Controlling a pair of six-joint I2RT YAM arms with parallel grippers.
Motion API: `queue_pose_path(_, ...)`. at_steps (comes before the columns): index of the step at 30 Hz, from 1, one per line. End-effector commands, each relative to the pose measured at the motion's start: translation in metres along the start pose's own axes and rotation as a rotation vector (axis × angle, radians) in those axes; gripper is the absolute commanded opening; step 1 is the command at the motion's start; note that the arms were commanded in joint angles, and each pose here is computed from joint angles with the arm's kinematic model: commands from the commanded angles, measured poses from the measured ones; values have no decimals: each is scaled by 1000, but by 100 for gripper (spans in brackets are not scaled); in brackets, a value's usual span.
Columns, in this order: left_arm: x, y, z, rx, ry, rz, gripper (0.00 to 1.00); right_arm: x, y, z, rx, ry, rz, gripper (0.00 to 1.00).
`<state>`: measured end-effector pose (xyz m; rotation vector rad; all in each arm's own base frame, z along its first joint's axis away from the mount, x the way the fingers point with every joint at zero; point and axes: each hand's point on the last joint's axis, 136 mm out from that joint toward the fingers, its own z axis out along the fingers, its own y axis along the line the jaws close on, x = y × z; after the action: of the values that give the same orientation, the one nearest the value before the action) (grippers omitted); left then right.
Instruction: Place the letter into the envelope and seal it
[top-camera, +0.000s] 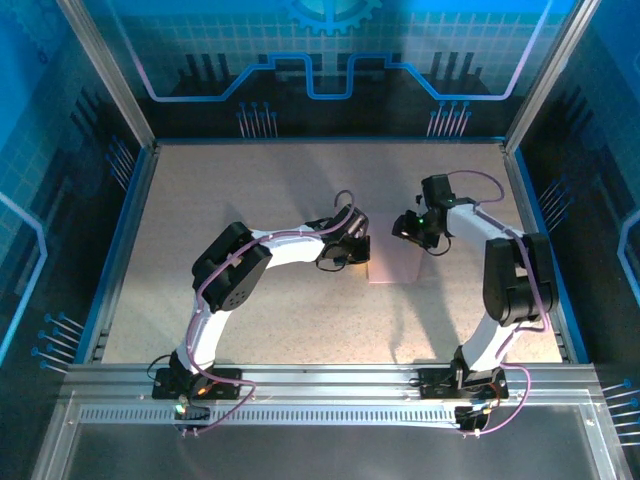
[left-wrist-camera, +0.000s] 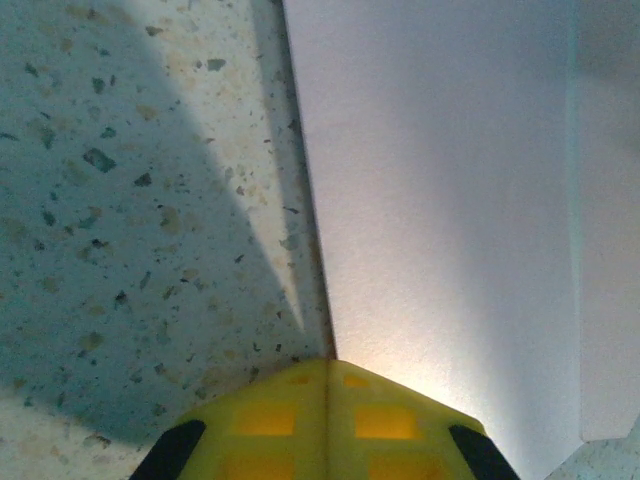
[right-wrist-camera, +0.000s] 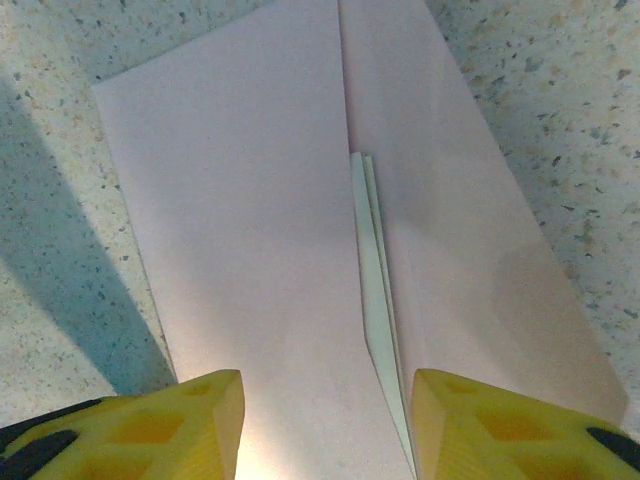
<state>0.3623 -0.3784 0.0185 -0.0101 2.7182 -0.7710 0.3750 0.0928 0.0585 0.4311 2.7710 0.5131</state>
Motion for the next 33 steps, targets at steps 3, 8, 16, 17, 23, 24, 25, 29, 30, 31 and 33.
queue_pose_path(3,5,12,-17,-65,29,21,0,-8,2,-19,-4,-37,-11,50)
queue_pose_path(8,-8,-2,-41,-37,-10,47,5,-9,7,-29,-24,-59,-17,51)
queue_pose_path(16,-17,-23,-83,17,-52,90,30,-7,7,-53,-6,-112,2,61)
queue_pose_path(17,-17,-24,-89,20,-57,98,36,-6,7,-56,-10,-123,-2,63)
queue_pose_path(23,-17,-19,-128,31,-88,99,81,-15,8,-88,5,-247,-73,100)
queue_pose_path(24,-18,-17,-137,32,-101,104,93,-16,9,-95,9,-274,-88,100)
queue_pose_path(25,-20,-14,-145,30,-112,104,99,-17,13,-101,-7,-297,-119,100)
queue_pose_path(29,-27,3,-183,11,-158,95,99,-16,33,-122,-103,-381,-208,100)
queue_pose_path(30,-29,9,-193,-1,-167,99,99,-15,38,-127,-144,-401,-215,100)
queue_pose_path(31,-30,15,-202,-13,-173,102,99,-15,41,-130,-171,-420,-214,100)
queue_pose_path(33,-33,32,-220,-62,-183,97,96,-13,46,-134,-204,-439,-215,100)
